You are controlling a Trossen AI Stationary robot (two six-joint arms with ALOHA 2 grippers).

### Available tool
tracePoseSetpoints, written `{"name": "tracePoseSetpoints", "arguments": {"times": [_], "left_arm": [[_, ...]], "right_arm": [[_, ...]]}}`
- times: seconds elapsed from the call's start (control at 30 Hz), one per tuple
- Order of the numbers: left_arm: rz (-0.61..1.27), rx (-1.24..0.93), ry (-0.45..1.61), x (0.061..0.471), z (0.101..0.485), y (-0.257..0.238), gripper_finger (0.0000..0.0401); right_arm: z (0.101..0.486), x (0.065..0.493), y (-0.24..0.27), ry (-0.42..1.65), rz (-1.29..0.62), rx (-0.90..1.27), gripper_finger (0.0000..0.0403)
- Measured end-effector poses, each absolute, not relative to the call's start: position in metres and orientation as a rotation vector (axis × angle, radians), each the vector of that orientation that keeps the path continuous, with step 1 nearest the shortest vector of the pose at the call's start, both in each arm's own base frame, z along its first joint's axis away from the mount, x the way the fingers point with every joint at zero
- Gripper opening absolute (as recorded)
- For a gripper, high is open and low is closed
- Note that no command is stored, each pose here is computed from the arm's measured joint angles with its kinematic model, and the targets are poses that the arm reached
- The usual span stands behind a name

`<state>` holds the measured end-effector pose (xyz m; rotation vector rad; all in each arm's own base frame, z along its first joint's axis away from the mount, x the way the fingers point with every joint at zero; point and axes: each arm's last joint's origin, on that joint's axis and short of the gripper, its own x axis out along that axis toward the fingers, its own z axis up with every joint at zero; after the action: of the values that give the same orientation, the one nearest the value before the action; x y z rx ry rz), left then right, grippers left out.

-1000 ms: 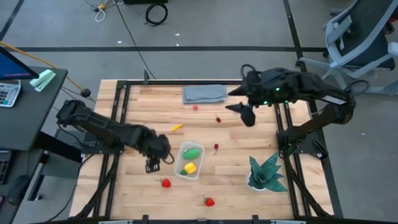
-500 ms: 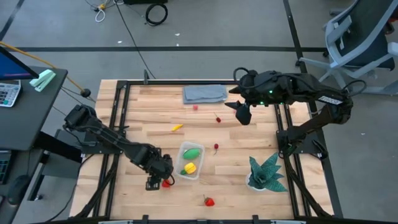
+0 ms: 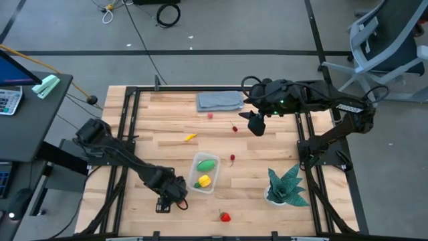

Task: Pick and placing Produce into tupperware
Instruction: Put the top strawberry into the transparent bin

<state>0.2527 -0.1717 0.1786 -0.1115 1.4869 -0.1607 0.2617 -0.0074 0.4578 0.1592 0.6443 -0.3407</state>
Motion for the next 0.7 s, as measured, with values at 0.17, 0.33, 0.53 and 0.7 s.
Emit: {"name": "tracePoseSetpoints", "arguments": {"times": [0.17, 0.33, 0.53, 0.7], "left_arm": [[-0.157, -0.109, 1.493, 0.254, 0.1747, -0.1727, 0.0231], [-0.163, -0.123, 1.47, 0.2563, 0.1754, -0.1736, 0.0231], [-0.162, -0.127, 1.467, 0.2566, 0.1754, -0.1738, 0.0227], [-0.152, -0.119, 1.487, 0.2578, 0.1689, -0.1746, 0.0212]], "right_arm": [[0.4578, 0.2615, -0.0074, 0.644, -0.343, 0.166, 0.0253], [0.4577, 0.2616, -0.0075, 0.641, -0.35, 0.185, 0.0253], [0.4577, 0.2615, -0.0075, 0.642, -0.35, 0.185, 0.0253], [0.4577, 0.2614, -0.0075, 0.64, -0.353, 0.194, 0.0253]]}}
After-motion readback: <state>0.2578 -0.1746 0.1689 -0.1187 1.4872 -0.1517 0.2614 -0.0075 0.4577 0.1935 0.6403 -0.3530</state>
